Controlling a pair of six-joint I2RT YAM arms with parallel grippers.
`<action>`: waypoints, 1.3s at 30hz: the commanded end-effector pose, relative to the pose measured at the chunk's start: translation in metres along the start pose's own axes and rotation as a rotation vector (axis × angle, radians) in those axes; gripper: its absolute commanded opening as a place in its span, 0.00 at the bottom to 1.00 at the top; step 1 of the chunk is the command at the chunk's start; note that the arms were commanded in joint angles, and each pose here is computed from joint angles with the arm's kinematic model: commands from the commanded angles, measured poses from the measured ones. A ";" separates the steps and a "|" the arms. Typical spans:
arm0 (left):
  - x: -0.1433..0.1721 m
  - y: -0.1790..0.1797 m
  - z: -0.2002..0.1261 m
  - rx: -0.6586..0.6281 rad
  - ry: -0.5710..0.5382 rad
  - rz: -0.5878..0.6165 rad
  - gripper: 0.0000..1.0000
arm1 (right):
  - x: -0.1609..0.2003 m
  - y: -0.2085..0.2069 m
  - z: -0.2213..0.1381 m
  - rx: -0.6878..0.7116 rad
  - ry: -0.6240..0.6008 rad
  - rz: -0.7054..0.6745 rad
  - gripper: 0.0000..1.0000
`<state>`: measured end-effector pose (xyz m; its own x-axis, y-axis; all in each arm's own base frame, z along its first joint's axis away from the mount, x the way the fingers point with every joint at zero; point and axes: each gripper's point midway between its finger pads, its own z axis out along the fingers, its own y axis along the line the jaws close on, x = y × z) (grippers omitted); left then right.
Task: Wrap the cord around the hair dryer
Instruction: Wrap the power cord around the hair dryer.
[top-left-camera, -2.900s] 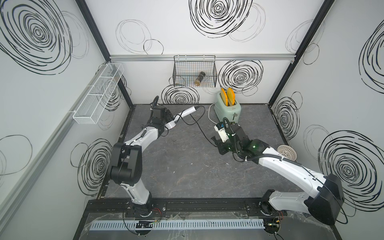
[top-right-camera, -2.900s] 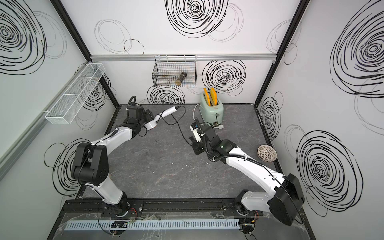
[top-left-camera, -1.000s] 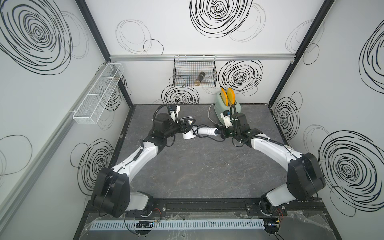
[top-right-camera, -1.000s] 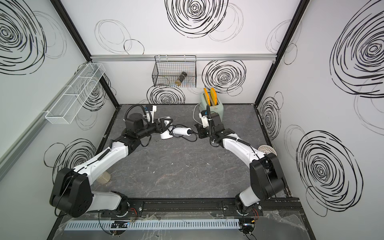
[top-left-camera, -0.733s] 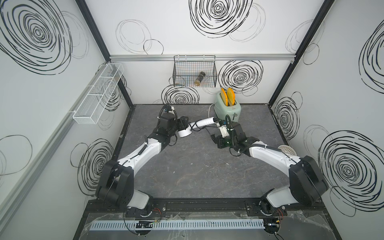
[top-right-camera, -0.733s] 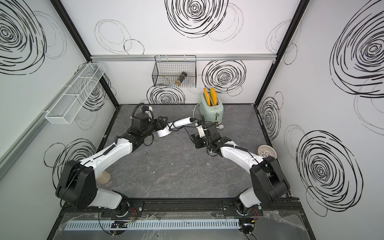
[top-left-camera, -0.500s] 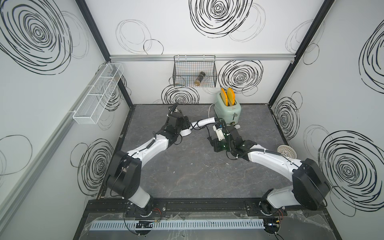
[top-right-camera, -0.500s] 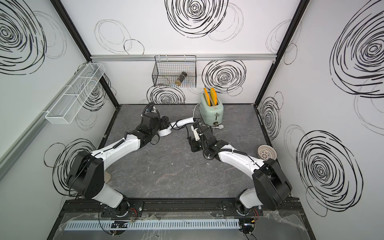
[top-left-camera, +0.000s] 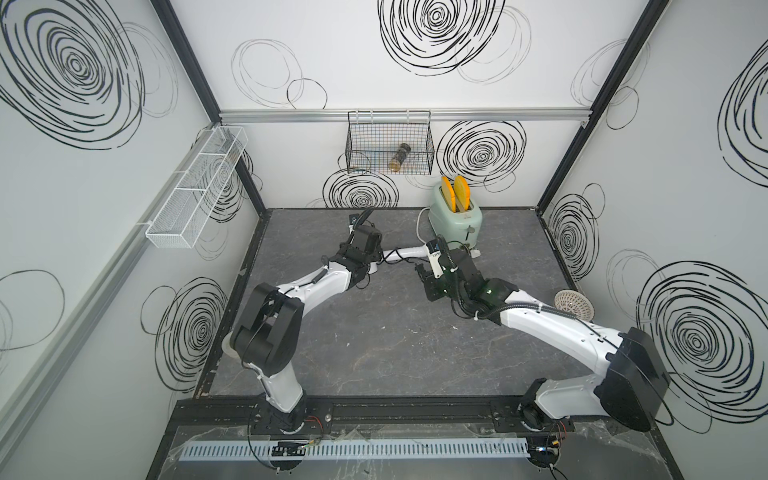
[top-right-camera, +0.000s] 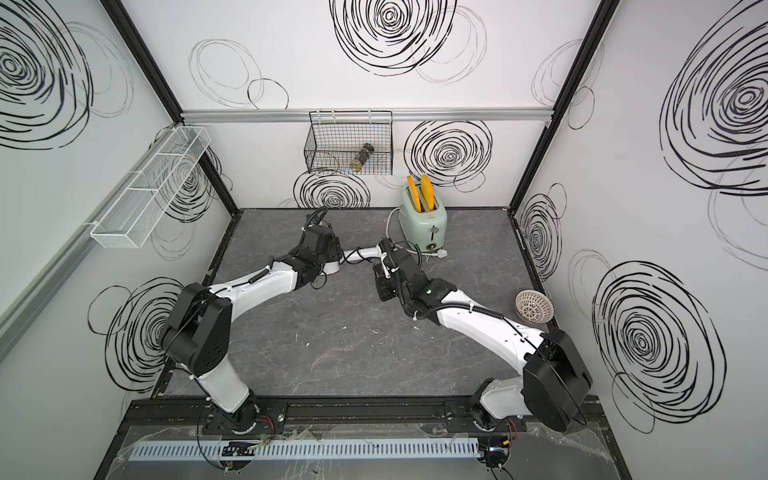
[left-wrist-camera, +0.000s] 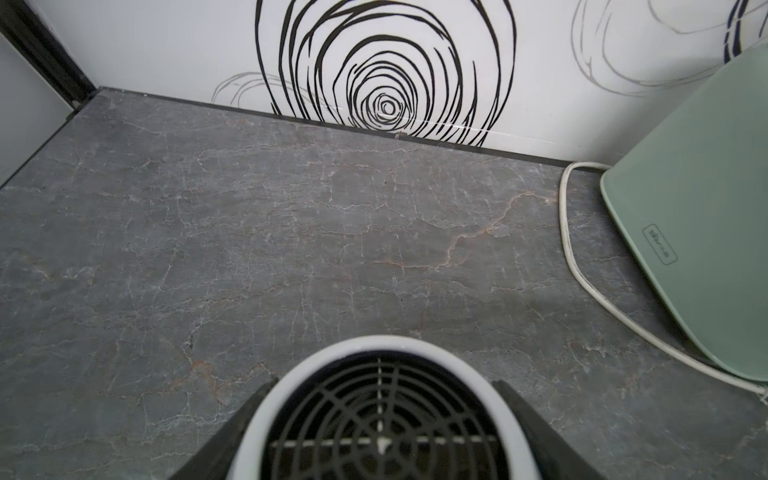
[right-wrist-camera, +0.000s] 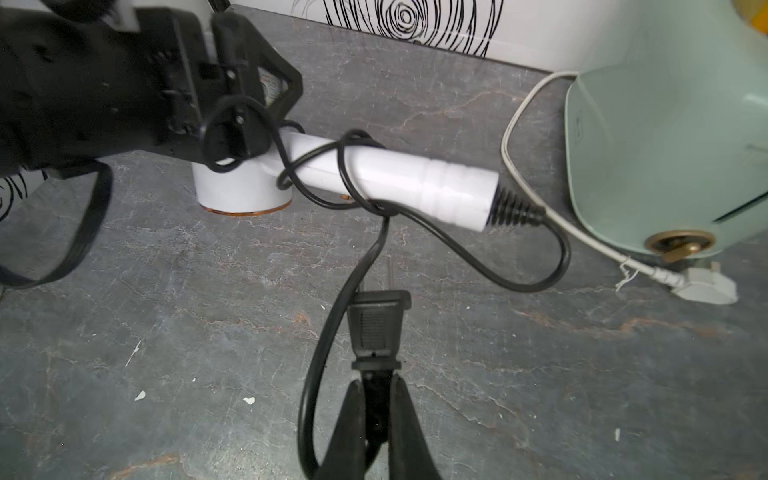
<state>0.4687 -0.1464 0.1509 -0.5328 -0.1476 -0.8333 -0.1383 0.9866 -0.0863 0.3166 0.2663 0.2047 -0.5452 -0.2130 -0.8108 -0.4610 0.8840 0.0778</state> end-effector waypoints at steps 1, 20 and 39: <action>-0.016 -0.009 0.000 0.003 -0.056 0.089 0.00 | -0.042 -0.004 -0.024 0.052 -0.130 -0.101 0.00; 0.023 -0.093 -0.100 0.775 0.068 0.335 0.00 | -0.087 -0.050 0.011 -0.025 -0.192 -0.253 0.00; -0.042 -0.072 -0.111 0.975 0.020 -0.284 0.00 | -0.023 -0.045 0.002 -0.428 -0.150 0.250 0.00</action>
<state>0.4055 -0.2137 0.2026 -0.6528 -0.2378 -0.7193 0.4346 0.6602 -0.6126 0.3495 0.2357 0.2273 -0.4956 -0.0476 -0.8673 -0.6734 0.6517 0.3490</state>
